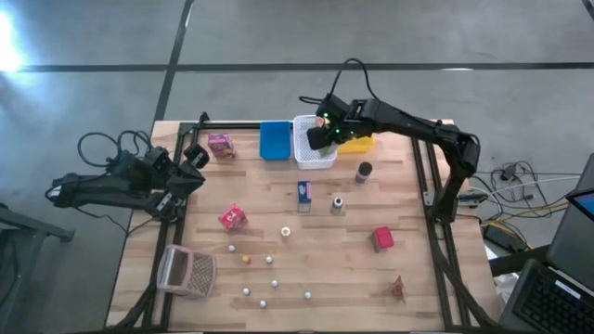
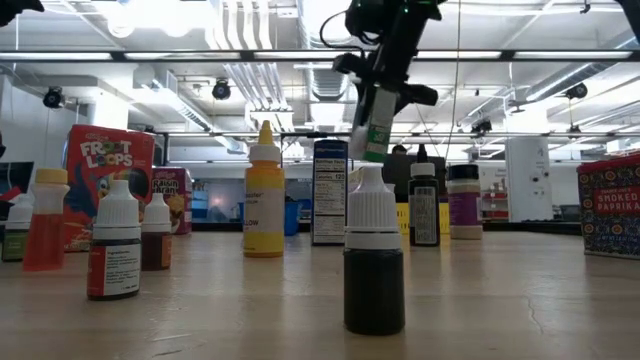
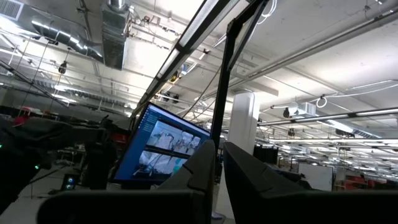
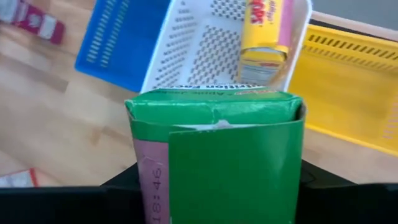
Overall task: Pick & Place Kitchen Items
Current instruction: Put the green cereal box into the white bin
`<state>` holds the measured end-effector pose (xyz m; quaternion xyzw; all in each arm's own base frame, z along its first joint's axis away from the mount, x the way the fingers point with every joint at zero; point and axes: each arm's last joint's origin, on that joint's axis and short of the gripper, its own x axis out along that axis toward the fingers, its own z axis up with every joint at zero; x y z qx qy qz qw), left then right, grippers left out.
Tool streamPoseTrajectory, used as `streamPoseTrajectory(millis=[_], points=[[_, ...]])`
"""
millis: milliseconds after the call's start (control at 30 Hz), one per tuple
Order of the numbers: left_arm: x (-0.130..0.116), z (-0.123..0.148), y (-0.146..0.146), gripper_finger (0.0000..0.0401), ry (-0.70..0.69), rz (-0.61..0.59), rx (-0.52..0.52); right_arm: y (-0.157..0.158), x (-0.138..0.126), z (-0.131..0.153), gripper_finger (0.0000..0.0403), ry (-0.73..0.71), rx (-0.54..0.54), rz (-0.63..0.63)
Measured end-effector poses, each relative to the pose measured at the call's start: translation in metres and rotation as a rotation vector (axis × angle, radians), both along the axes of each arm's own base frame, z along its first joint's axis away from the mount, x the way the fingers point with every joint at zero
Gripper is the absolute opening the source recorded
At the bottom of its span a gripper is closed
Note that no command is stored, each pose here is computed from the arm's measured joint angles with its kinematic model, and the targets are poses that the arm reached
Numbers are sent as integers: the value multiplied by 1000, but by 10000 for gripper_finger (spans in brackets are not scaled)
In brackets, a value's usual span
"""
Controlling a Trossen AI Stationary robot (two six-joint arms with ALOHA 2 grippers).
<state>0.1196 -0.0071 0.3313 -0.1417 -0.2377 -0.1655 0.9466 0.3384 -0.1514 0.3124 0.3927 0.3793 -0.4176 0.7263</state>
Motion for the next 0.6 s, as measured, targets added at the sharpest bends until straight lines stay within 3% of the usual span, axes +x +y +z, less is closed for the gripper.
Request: streamPoseTrajectory(millis=[233,600], points=[[0,0,0,39,0,0,0,-15,-2,-17,152,-38,1,-55],[0,0,0,39,0,0,0,-25,-9,-30,171,-12,12,-85]])
